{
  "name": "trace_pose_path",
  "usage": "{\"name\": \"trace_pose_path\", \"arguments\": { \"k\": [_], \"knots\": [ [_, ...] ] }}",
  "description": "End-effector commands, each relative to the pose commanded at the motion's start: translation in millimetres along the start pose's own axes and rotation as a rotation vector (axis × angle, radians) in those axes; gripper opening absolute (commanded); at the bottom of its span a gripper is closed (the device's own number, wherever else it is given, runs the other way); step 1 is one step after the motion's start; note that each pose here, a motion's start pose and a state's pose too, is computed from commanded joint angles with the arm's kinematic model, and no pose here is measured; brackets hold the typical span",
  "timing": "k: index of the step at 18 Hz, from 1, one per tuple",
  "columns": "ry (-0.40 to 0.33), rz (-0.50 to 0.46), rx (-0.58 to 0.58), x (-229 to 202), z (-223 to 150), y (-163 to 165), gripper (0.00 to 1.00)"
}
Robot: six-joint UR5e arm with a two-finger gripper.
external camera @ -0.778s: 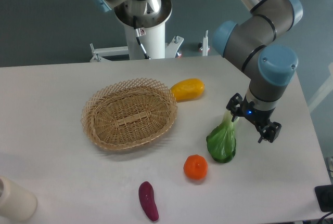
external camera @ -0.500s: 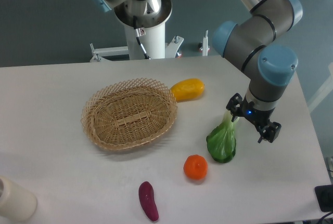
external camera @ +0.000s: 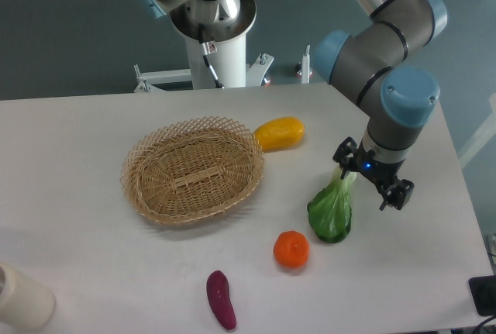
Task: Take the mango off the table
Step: 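Move the gripper over the yellow mango and lower onto it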
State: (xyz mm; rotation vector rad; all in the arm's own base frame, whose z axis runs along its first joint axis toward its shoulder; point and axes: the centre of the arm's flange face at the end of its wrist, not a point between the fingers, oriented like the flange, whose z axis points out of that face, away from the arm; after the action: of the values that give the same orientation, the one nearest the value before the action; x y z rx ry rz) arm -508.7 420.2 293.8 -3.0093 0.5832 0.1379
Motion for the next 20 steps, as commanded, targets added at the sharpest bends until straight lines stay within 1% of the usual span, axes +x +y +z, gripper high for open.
{"name": "trace_pose_path", "arguments": {
  "k": [2, 4, 7, 10, 14, 17, 20],
  "knots": [
    [-0.008, 0.009, 0.001, 17.8, 13.9, 2.4, 1.00],
    [0.010, 0.019, -0.004, 37.0, 17.5, 5.7, 1.00],
    [0.053, 0.077, -0.008, 61.3, 25.4, 7.7, 1.00],
    [0.078, 0.109, -0.028, 87.7, 24.4, 12.3, 1.00],
    [0.138, 0.244, -0.069, 121.2, 21.5, 18.7, 1.00],
    [0.152, 0.263, -0.068, 135.9, 20.0, 14.6, 1.00],
    [0.182, 0.283, -0.072, 158.4, 27.5, 7.3, 1.00]
  ]
}}
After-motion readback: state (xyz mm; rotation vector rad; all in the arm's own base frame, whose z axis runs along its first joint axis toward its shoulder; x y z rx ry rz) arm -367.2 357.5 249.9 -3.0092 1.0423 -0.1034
